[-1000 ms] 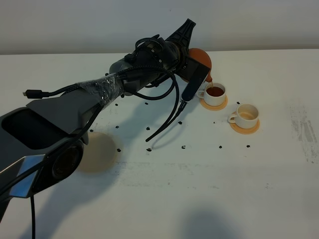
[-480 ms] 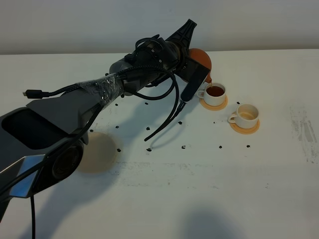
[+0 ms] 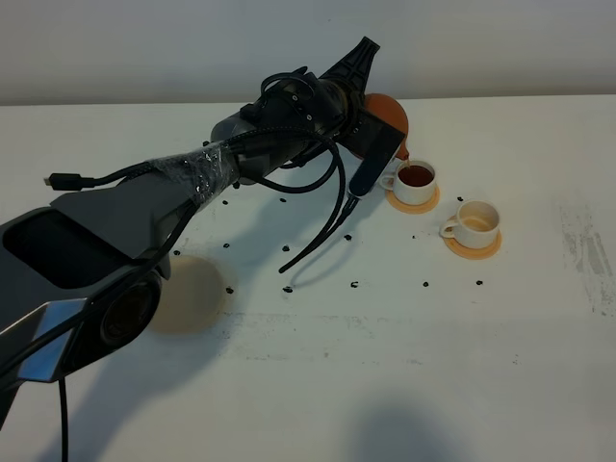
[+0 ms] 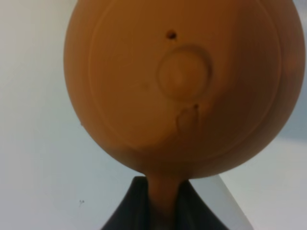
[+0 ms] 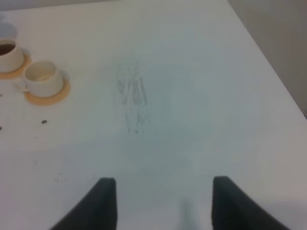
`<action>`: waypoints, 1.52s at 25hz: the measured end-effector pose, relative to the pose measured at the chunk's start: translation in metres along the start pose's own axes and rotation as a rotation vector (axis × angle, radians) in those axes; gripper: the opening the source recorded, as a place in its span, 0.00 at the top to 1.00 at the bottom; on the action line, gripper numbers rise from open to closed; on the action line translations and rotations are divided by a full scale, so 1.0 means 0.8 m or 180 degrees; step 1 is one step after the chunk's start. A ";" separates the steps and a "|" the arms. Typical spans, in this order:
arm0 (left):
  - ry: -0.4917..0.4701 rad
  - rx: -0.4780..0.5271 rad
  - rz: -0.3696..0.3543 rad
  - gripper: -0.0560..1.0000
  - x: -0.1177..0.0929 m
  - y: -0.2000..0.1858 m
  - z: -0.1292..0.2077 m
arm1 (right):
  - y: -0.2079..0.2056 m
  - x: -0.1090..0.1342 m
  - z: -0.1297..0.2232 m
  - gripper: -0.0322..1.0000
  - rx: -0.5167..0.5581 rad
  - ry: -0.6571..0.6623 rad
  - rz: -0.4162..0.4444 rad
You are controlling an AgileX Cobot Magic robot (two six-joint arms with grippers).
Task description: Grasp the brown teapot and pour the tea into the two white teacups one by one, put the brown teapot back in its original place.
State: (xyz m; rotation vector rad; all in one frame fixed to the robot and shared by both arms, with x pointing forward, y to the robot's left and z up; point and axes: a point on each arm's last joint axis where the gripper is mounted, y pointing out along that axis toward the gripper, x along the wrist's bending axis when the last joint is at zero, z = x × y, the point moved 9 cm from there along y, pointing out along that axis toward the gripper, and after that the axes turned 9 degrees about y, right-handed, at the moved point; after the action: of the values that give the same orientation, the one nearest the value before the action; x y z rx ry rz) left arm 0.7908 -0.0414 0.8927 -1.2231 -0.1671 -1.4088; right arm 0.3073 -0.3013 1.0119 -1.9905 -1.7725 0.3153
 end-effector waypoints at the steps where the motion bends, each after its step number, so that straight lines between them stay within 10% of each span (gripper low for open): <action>1: -0.0021 -0.0008 0.0002 0.87 0.000 0.000 -0.001 | 0.000 0.000 0.000 0.55 0.0000 0.0000 0.0000; 23: -0.0951 -0.0120 0.0244 0.87 -0.025 0.004 0.009 | 0.000 0.000 0.000 0.55 0.0000 0.0000 0.0000; 38: -0.2329 0.0008 0.1093 0.87 -0.049 -0.056 0.051 | 0.000 0.000 0.000 0.55 0.0000 0.0000 0.0000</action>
State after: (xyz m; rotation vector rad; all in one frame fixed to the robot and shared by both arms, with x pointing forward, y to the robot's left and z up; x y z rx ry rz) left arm 0.7677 0.0256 0.9066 -1.6332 -0.4363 -0.6223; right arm 0.3073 -0.3013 1.0119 -1.9905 -1.7725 0.3153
